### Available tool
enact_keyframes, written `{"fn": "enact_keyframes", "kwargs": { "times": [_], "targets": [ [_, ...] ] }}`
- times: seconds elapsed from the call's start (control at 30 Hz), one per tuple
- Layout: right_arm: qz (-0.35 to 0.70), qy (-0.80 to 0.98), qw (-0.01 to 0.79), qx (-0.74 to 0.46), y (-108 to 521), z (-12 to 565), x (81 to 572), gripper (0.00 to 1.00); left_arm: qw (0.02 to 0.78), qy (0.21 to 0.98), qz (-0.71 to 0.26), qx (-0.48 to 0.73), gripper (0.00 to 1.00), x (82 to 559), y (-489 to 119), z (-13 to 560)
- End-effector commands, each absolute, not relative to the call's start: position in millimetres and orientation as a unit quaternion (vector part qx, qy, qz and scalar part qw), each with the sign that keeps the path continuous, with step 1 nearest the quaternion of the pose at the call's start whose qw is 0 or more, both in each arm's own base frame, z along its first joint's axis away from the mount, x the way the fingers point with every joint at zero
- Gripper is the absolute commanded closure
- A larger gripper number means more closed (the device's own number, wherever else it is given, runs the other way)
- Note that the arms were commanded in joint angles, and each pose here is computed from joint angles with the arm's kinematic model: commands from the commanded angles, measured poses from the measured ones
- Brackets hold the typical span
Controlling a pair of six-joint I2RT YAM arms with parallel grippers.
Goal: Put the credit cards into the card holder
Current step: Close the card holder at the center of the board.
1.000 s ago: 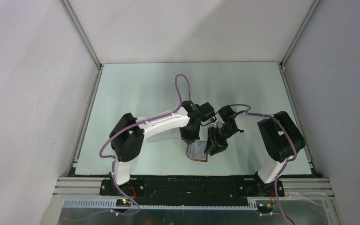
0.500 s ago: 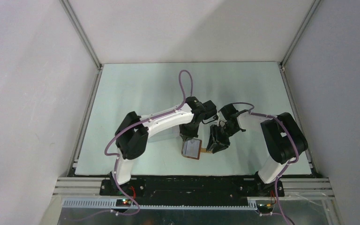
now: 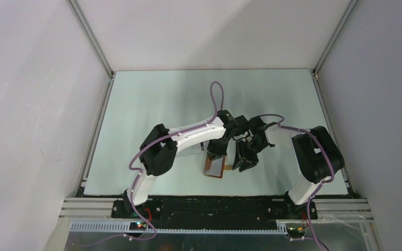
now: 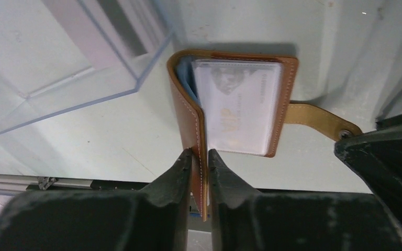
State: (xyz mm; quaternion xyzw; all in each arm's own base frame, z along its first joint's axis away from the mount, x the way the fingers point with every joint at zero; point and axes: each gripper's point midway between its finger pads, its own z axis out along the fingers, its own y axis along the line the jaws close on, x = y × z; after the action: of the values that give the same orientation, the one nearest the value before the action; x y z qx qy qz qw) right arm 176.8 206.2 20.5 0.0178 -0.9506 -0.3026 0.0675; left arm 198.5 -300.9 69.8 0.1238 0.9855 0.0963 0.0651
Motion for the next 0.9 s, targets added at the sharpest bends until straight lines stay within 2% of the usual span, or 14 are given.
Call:
{"fn": "enact_keyframes", "kwargs": {
  "times": [0.0,0.13,0.23,0.43,0.53,0.67,0.87],
  "targets": [
    [-0.269,-0.962,0.041,0.031,193.9,17.7,185.7,0.55,0.052,0.988,0.068,0.131,0.75,193.9,-324.3,66.8],
    [-0.281,-0.958,0.04,0.029,197.4,20.1,187.1,0.56,0.045,0.99,0.024,0.13,0.59,189.9,-347.9,69.8],
    [-0.296,-0.954,0.039,0.023,201.1,21.8,190.6,0.56,0.039,0.991,-0.013,0.129,0.54,186.1,-363.5,68.8],
    [-0.33,-0.943,0.039,0.012,208.5,27.5,196.9,0.62,0.018,0.989,-0.075,0.123,0.53,174.9,-379.3,57.6],
    [-0.336,-0.941,0.044,0.009,210.7,25.9,197.7,0.72,-0.002,0.988,-0.104,0.11,0.53,166.4,-381.4,48.5],
    [-0.344,-0.938,0.048,0.007,214.4,25.5,197.5,0.8,-0.008,0.987,-0.13,0.092,0.53,166.0,-379.7,37.1],
    [-0.365,-0.93,0.047,0.007,219.8,32.3,198.9,0.9,0.035,0.975,-0.206,0.071,0.52,177.6,-384.6,59.6]
  ]
}}
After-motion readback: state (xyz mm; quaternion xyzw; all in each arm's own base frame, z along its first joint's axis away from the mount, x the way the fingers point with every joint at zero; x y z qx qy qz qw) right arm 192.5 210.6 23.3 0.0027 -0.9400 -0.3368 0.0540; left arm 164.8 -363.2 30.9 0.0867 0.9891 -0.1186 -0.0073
